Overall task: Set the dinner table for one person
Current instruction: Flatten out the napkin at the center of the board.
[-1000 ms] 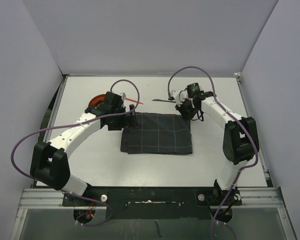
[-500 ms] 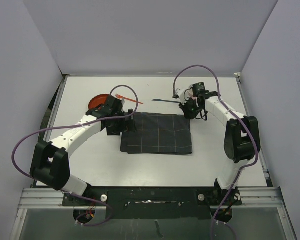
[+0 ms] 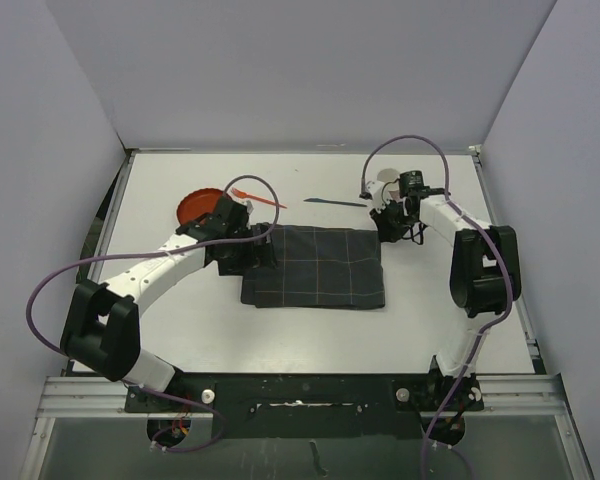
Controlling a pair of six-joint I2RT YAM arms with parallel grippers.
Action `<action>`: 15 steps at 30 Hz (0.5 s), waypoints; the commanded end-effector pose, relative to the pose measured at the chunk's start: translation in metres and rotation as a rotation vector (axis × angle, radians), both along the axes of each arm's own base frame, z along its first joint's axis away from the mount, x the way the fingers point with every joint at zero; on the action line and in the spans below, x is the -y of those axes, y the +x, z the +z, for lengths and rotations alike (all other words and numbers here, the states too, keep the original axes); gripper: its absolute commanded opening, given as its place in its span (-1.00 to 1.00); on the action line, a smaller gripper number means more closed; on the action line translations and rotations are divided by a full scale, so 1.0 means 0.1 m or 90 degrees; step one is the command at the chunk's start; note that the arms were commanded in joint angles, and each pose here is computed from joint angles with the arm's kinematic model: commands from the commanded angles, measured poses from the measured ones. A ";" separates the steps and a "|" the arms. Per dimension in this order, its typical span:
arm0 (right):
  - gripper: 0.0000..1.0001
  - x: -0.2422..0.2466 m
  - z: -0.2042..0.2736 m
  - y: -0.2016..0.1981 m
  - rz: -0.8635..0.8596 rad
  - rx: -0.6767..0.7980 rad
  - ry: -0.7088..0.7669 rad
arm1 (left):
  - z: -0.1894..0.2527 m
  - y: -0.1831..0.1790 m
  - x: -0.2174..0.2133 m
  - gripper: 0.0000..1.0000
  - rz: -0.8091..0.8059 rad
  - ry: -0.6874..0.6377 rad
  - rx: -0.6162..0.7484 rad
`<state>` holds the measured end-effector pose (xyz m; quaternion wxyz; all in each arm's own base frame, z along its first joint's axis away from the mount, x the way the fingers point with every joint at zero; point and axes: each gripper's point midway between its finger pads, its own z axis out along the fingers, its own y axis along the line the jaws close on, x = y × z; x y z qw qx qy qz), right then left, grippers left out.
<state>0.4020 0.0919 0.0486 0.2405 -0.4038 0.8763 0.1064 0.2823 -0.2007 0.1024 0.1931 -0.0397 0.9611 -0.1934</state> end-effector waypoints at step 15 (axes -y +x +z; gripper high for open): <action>-1.00 0.03 0.65 0.13 0.018 0.109 0.011 | 0.17 0.02 0.02 0.96 0.017 -0.028 0.056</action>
